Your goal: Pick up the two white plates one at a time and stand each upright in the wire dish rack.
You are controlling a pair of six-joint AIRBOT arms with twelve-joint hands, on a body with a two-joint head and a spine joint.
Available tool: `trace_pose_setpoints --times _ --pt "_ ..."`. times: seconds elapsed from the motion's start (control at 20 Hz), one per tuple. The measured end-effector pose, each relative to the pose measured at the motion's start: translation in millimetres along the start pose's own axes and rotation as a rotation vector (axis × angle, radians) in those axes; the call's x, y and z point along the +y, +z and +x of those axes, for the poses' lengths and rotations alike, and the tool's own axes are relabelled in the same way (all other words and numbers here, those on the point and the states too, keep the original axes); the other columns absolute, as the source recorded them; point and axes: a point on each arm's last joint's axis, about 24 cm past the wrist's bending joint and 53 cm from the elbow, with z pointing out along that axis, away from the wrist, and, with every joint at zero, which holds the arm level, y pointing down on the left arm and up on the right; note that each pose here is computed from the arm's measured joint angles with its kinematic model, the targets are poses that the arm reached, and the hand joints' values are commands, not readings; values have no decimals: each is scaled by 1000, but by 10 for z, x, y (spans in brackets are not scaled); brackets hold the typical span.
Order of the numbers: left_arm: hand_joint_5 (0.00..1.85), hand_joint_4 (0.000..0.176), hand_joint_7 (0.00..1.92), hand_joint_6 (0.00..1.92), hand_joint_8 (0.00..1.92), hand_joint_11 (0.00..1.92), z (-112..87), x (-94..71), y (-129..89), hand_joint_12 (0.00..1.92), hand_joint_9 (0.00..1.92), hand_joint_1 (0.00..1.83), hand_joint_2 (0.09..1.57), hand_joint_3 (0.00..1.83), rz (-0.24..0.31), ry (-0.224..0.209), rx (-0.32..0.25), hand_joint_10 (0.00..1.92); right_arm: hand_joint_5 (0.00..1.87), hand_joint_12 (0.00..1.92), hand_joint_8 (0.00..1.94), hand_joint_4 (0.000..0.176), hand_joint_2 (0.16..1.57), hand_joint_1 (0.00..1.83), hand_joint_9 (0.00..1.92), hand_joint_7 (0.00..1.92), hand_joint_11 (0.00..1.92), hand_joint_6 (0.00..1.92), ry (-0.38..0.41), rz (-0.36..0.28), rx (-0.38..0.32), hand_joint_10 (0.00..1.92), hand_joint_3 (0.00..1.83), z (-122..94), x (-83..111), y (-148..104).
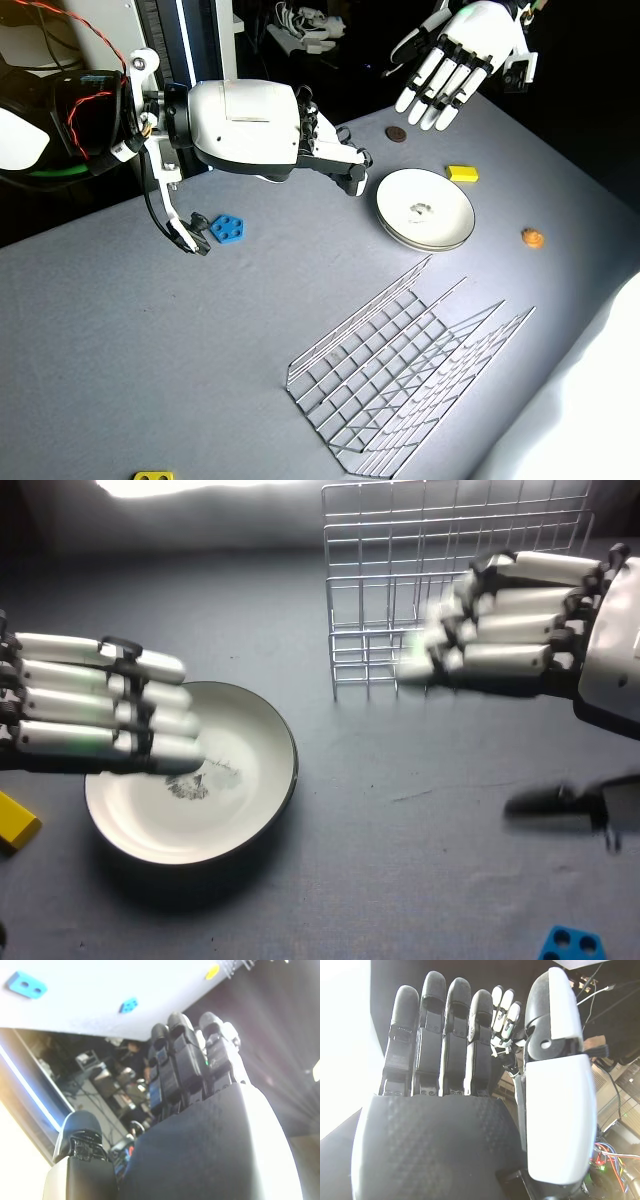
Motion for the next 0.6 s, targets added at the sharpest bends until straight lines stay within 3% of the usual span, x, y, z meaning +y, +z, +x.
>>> trace_pose_setpoints --times 0.15,0.45,0.6 --pt "0 0 0 0 0 0 5 -26 2 0 0 0 960 28 11 10 5 0 0 0 0 0 1010 0 0 0 0 0 2 -16 -9 0 2 -17 46 2" --pt "0 0 0 0 0 0 180 -47 9 0 0 0 945 15 22 57 85 0 0 0 0 0 997 0 0 0 0 0 -8 -13 -8 0 0 -15 39 2" --pt "0 0 0 0 0 0 255 43 -6 0 0 0 934 7 13 74 123 0 0 0 0 0 1004 3 0 0 0 0 -9 -12 -8 0 0 -14 35 2"
